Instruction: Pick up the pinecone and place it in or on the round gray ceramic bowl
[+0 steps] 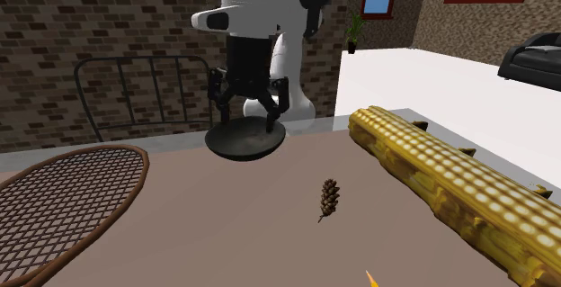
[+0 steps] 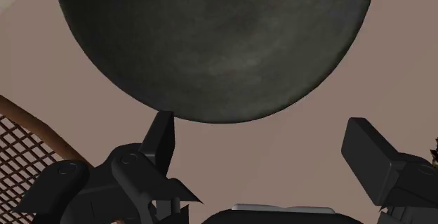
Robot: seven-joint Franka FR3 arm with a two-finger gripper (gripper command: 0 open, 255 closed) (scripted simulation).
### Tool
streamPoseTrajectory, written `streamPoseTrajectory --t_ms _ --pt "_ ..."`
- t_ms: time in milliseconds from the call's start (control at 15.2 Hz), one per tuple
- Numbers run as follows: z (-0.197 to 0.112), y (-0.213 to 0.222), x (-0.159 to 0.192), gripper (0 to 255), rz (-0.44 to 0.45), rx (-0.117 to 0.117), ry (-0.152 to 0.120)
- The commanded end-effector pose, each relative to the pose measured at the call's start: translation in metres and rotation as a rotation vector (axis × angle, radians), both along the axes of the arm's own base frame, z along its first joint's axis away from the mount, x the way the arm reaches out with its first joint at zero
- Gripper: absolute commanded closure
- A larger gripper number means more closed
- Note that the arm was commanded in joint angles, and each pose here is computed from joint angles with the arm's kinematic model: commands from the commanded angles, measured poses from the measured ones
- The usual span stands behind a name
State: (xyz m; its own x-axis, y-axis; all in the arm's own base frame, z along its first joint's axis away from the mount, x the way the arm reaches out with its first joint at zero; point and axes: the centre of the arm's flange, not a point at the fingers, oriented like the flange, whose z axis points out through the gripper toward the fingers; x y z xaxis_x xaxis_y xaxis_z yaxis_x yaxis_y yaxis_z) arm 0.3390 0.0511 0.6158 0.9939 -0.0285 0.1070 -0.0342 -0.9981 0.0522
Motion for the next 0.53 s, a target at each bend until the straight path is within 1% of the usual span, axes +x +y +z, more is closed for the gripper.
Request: streamPoseTrajectory --t_ms 0,462 --pt "0.0 0.021 0.01 0 0.02 0.013 -0.007" --pt "0.009 0.095 0.049 0 0.087 0.054 -0.033"
